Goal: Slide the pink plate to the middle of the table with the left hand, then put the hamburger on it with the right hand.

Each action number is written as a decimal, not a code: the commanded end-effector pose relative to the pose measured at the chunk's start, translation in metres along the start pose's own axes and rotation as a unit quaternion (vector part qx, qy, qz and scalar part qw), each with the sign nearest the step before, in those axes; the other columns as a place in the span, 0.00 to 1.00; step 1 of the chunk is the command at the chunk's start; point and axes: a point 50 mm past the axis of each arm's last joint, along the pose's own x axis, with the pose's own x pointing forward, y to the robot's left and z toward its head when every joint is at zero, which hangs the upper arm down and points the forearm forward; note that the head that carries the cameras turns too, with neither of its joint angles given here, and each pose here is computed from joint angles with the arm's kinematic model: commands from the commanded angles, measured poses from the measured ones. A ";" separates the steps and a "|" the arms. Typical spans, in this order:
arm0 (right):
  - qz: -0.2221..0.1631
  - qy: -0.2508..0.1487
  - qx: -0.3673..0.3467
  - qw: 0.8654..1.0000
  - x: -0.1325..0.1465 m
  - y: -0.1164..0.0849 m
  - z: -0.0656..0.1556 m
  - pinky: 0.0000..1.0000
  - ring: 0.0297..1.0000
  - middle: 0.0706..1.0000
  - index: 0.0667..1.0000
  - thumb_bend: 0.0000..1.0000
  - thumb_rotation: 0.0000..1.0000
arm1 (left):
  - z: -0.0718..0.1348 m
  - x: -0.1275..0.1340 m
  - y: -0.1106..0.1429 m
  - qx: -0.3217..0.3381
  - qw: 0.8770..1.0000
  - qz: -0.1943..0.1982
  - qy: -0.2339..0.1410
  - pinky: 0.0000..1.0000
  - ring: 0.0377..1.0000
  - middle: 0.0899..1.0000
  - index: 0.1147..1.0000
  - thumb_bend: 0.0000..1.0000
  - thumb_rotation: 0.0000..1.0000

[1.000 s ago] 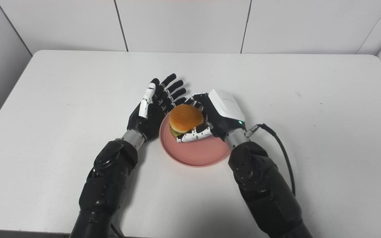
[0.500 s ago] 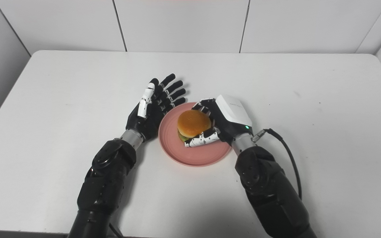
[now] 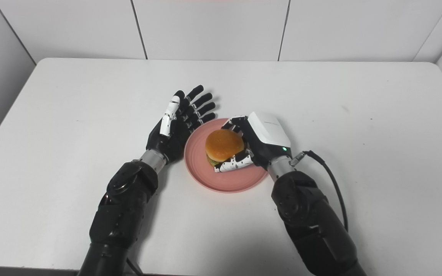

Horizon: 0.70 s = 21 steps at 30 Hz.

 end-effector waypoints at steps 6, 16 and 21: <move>0.010 -0.020 -0.056 0.998 0.001 -0.017 0.013 0.60 0.71 0.77 0.84 0.83 0.51 | -0.027 -0.012 0.015 -0.013 0.997 0.030 0.072 0.89 0.90 0.89 0.90 0.40 1.00; 0.005 -0.036 -0.065 0.997 0.000 -0.023 0.018 0.76 0.89 0.97 1.00 0.96 0.68 | -0.026 -0.012 0.016 -0.016 0.997 0.027 0.071 0.90 0.90 0.91 0.90 0.40 1.00; -0.001 -0.045 -0.067 0.997 -0.001 -0.028 0.020 0.79 0.90 0.97 1.00 0.99 0.69 | -0.026 -0.012 0.016 -0.021 0.997 0.026 0.071 0.90 0.90 0.91 0.91 0.40 1.00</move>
